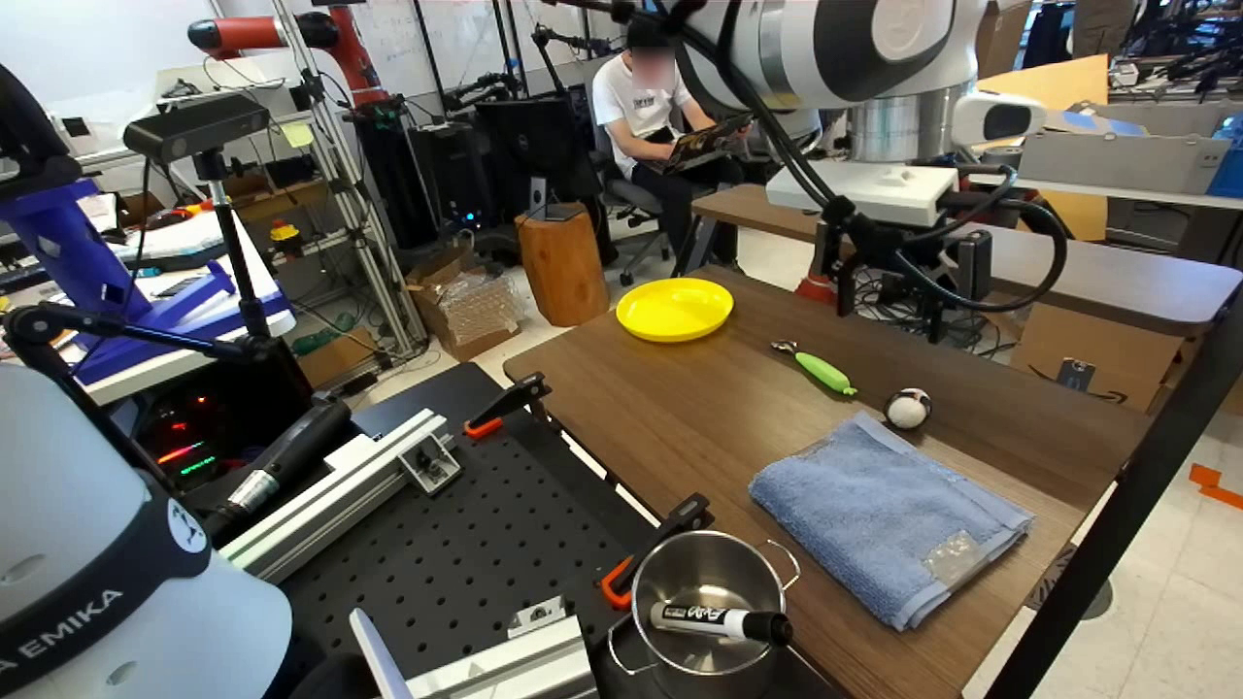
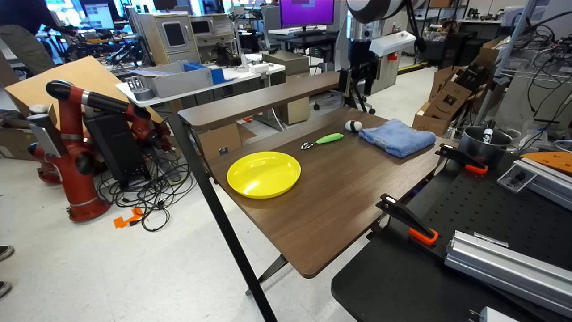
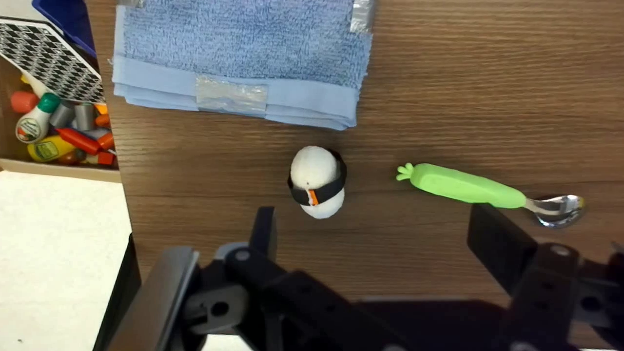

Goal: Move the white and black ball to the left

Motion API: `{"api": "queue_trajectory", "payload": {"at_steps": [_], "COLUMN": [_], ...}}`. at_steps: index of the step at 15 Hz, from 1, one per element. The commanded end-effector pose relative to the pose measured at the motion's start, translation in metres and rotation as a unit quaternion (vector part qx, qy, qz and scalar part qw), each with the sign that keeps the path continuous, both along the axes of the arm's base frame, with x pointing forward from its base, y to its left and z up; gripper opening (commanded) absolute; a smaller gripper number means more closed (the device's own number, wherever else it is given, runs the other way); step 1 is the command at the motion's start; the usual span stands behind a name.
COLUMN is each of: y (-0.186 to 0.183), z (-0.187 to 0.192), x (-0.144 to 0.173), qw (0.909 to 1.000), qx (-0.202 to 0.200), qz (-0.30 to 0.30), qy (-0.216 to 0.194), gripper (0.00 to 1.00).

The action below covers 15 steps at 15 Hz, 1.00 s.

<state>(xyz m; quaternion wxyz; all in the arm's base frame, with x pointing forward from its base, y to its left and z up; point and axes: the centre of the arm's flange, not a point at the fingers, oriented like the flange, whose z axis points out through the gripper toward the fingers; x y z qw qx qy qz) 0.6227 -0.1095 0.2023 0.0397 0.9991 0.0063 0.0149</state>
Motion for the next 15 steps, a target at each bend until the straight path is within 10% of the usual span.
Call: {"api": "queue_trajectory", "payload": {"at_steps": [1,13,15], "y": [-0.020,-0.045,-0.044], "z": [-0.022,-0.088,-0.094], "x": [0.029,0.044,0.047], "qw": [0.9996,0.9974,0.9970], "qx": [0.014,0.002,0.002], "qz": [0.005,-0.006,-0.005], "qy": [0.023,0.072,0.077], "gripper": [1.00,1.00,0.74]}}
